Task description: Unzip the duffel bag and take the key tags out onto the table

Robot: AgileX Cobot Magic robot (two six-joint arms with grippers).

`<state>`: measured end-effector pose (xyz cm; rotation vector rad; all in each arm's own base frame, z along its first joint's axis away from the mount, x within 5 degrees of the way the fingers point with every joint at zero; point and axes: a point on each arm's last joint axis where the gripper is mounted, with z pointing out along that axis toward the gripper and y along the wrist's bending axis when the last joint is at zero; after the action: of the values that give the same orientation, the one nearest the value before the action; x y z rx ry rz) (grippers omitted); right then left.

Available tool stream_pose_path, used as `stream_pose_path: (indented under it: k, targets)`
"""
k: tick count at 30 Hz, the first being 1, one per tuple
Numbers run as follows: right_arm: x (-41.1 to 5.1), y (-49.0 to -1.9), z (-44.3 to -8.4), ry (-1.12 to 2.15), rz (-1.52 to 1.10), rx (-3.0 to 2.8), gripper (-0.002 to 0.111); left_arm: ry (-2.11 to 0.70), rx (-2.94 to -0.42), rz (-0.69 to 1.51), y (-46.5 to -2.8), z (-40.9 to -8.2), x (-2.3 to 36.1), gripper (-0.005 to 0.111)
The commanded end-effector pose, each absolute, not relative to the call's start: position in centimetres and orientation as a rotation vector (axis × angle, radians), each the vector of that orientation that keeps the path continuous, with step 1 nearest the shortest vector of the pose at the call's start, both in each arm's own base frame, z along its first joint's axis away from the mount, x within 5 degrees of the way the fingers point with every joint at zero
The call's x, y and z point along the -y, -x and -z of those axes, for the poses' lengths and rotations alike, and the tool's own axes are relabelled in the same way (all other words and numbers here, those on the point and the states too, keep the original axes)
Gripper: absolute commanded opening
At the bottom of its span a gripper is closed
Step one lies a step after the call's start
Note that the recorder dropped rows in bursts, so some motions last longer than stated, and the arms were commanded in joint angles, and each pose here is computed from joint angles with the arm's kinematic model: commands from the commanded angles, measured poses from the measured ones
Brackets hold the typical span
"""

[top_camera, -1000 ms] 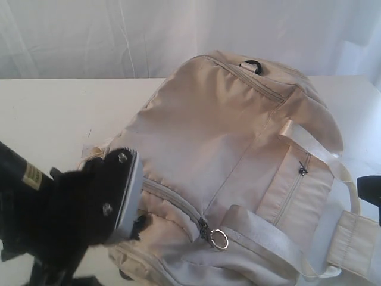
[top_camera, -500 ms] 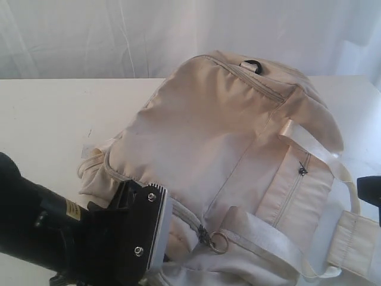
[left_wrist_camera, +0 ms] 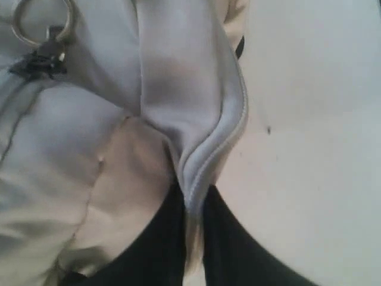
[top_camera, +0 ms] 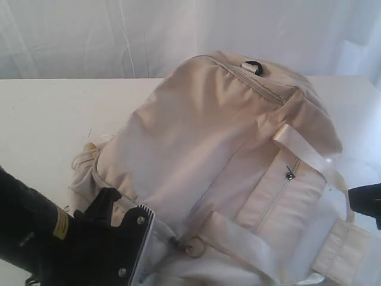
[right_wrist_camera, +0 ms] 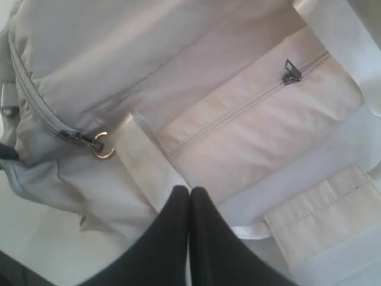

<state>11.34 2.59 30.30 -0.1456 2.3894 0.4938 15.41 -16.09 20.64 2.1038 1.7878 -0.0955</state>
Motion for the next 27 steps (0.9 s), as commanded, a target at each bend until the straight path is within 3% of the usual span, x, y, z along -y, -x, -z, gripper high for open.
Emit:
stream_pose_path:
  k: [1, 9, 17, 20, 25, 27]
  targets:
    - [-2.4, -13.4, -31.1, 0.160, -0.526, -2.444, 0.000, -2.308, -1.988, -0.181, -15.0, -20.3, 13.1, 0.000]
    - [-1.3, -19.3, -32.7, 0.169, -0.487, -2.431, 0.000, -2.140, -2.146, -0.791, -17.5, -22.3, 10.2, 0.000]
    - [-0.3, -25.0, -32.9, 0.200, -0.468, -2.419, 0.003, -1.910, -2.261, -0.760, -19.7, -22.3, 7.9, 0.000]
    - [-0.3, -27.1, -32.7, 0.207, -0.510, -2.393, 0.017, -1.800, -2.296, -0.734, -20.3, -22.4, 7.4, 0.000]
    - [-0.2, -29.8, -31.9, 0.213, -0.576, -2.393, 0.054, -1.638, -2.342, -0.639, -20.3, -23.1, 7.8, 0.000]
    - [-0.2, -30.6, -31.3, 0.226, -0.593, -2.398, 0.061, -1.590, -2.348, -0.581, -19.8, -23.6, 7.9, 0.000]
